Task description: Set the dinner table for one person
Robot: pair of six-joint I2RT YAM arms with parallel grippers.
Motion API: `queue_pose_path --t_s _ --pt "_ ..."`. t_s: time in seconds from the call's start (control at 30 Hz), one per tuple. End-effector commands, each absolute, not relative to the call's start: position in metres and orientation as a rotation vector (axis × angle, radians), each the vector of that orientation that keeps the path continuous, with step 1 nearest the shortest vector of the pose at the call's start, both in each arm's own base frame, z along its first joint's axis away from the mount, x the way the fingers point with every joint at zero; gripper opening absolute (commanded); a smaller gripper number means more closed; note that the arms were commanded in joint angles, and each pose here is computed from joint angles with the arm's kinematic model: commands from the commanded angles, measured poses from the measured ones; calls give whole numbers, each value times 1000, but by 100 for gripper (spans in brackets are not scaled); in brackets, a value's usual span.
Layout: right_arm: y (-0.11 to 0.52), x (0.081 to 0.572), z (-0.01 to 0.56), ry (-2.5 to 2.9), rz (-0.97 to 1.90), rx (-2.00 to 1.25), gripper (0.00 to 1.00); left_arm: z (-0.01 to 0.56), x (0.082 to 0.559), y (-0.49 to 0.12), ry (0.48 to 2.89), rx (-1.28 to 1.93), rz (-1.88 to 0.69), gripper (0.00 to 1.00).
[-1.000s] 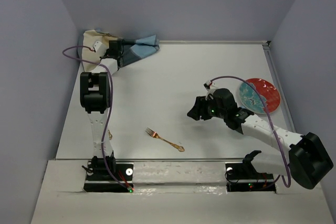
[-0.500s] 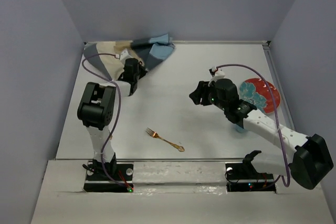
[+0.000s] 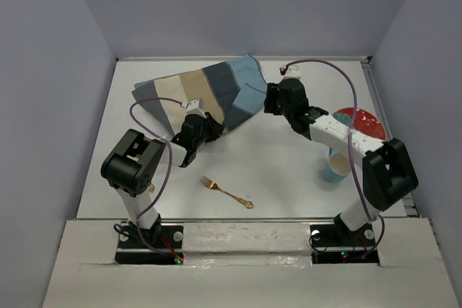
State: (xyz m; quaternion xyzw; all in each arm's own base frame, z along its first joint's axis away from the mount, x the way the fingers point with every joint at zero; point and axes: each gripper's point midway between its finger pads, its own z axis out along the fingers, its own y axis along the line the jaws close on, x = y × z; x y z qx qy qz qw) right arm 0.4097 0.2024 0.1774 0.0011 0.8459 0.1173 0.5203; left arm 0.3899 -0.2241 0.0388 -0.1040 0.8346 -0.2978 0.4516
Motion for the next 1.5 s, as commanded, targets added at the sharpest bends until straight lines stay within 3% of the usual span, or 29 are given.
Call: queue_pose_path --t_s 0.0,0.07,0.1,0.13,0.33,0.77,1.1,1.23,1.47 --pt "205 463 187 1981 196 19 56 89 384 -227 1930 -170 -748 57" --pt "217 486 199 1954 202 19 57 101 375 -222 1913 -180 -721 70" --pt "221 493 174 2011 174 5 59 109 373 -221 1896 -184 -719 75" --pt "228 504 184 1988 190 18 59 120 367 -215 1871 -200 -706 75" --pt "261 543 156 2038 247 23 62 127 340 -163 1828 -444 -589 70" --pt "290 584 109 2101 156 -34 61 64 277 -97 1905 -795 -448 65" --pt "296 599 87 2105 83 -76 57 65 278 -64 1826 -907 -391 65" --pt "294 601 83 2103 61 -77 46 65 284 -59 1821 -910 -396 65" --pt "283 601 99 2066 19 -32 11 58 290 -46 1825 -929 -363 64"
